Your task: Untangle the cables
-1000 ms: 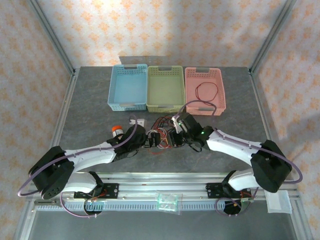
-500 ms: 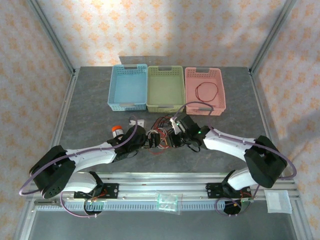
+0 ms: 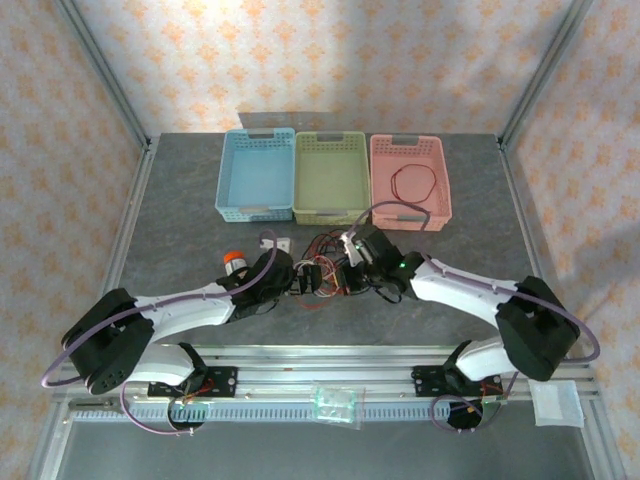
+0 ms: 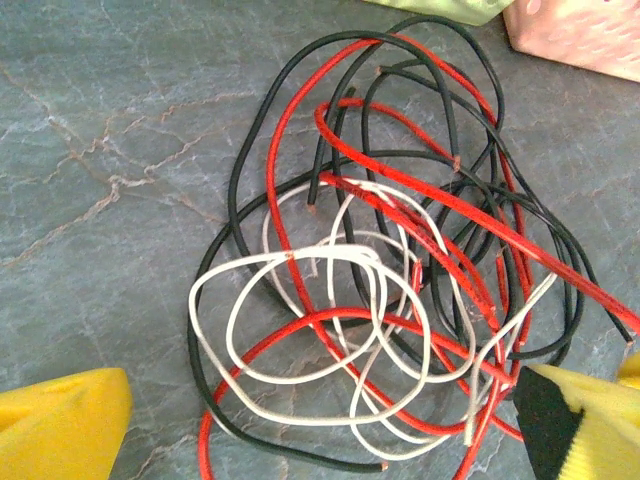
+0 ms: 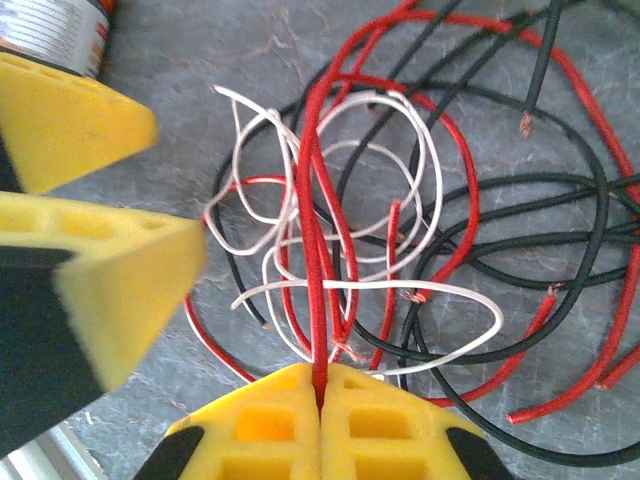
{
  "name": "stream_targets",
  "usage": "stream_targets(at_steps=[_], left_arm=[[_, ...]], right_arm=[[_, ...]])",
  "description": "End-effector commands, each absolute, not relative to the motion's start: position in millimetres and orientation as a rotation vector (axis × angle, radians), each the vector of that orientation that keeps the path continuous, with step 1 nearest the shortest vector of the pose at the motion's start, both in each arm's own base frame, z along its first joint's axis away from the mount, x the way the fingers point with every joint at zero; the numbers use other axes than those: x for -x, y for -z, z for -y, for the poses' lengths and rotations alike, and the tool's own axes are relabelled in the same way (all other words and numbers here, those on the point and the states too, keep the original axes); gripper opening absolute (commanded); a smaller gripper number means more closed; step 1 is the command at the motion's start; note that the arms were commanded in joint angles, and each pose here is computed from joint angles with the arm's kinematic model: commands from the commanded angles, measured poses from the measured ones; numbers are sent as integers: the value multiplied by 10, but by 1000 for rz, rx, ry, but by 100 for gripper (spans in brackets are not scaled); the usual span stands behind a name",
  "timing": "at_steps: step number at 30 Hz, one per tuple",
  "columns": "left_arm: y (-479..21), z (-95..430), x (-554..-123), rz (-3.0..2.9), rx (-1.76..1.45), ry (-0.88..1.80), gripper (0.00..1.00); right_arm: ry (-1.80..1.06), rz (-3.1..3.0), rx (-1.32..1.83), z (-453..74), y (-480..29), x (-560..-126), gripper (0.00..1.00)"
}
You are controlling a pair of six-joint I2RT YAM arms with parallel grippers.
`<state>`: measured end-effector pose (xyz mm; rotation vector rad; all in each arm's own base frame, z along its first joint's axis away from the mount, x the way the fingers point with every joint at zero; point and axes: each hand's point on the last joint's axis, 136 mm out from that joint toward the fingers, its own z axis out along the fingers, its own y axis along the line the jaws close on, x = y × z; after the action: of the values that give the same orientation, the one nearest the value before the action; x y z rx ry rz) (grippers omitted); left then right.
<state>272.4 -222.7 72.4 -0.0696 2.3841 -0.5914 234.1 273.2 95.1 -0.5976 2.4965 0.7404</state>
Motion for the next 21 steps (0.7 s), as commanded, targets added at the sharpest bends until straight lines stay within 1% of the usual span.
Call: stream_targets(at_steps=[1,8,13,17,21], left_arm=[[-872,2314,-2848,-2327,64,590,99],[-964,2408,-2947,-2293,72,621,99],[-914,2521,-2971,-2316,29,633,99],[-769,2459,-3011,-2359,38,536,99],[-651,2384,-3075,-2398,66,425,99]], right_arm=[[-751,-2414,574,-2767,-1252,-2410,0],[-797,-2320,553,-2785,-1625,-2434,0],[-837,-2269,548,-2807,-1834,-2428,0],[-836,-2241,538,-2799,-1946,-2448,0],[-860,-2177,525,-2774,-2205,-2432,0]])
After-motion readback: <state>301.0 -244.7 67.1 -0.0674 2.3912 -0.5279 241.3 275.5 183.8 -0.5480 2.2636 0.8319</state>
